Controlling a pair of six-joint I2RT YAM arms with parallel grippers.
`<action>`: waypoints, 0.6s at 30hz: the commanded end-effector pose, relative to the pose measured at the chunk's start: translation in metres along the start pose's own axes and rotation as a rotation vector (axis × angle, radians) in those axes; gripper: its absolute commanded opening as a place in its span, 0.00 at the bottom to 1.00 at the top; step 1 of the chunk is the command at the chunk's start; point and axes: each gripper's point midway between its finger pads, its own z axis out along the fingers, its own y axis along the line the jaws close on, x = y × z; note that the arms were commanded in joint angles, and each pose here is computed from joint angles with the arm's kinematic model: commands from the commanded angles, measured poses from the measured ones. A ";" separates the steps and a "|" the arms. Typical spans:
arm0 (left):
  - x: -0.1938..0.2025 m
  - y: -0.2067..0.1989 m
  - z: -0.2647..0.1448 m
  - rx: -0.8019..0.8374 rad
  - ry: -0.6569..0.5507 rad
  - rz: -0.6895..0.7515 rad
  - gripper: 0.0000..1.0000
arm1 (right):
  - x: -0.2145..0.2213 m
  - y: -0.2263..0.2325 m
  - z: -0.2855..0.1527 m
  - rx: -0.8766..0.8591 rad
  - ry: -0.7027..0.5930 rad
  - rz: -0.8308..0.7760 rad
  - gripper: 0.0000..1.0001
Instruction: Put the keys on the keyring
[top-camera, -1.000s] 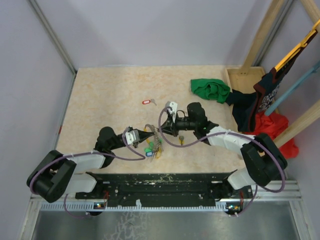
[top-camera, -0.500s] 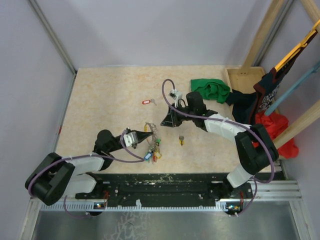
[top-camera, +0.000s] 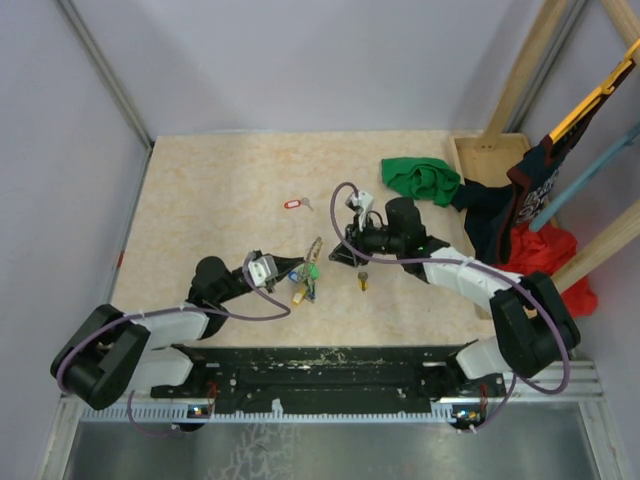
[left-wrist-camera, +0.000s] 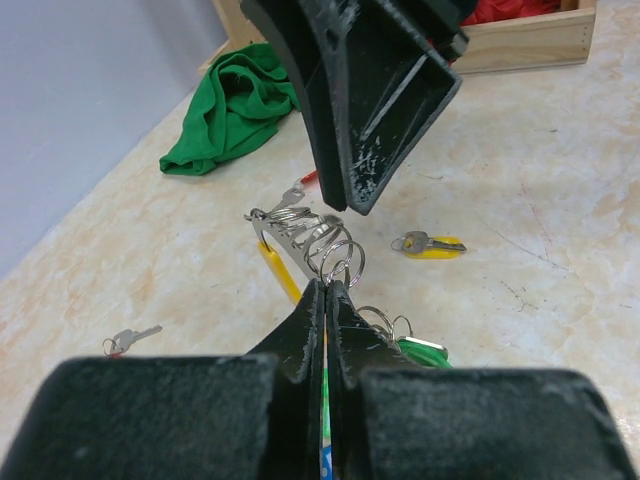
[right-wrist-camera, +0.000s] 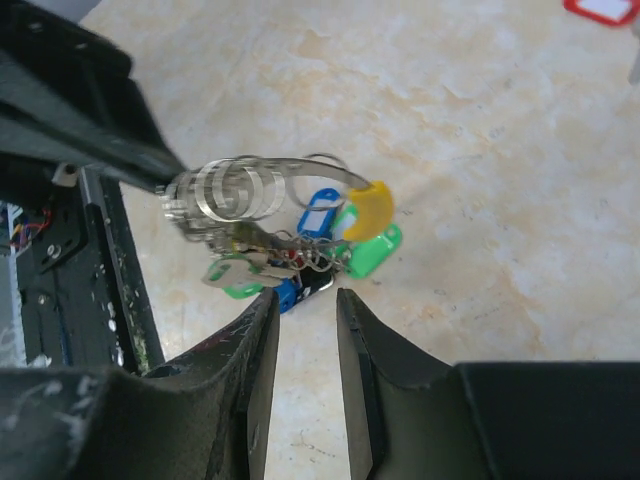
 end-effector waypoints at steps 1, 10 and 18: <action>-0.015 0.010 0.007 -0.018 -0.042 0.018 0.00 | -0.041 0.043 -0.003 -0.134 -0.163 -0.313 0.30; -0.015 0.009 0.008 -0.011 -0.039 0.014 0.00 | -0.042 0.086 -0.006 -0.267 -0.228 -0.450 0.27; -0.012 0.012 0.009 -0.022 -0.023 0.001 0.00 | -0.031 0.097 0.000 -0.370 -0.207 -0.444 0.18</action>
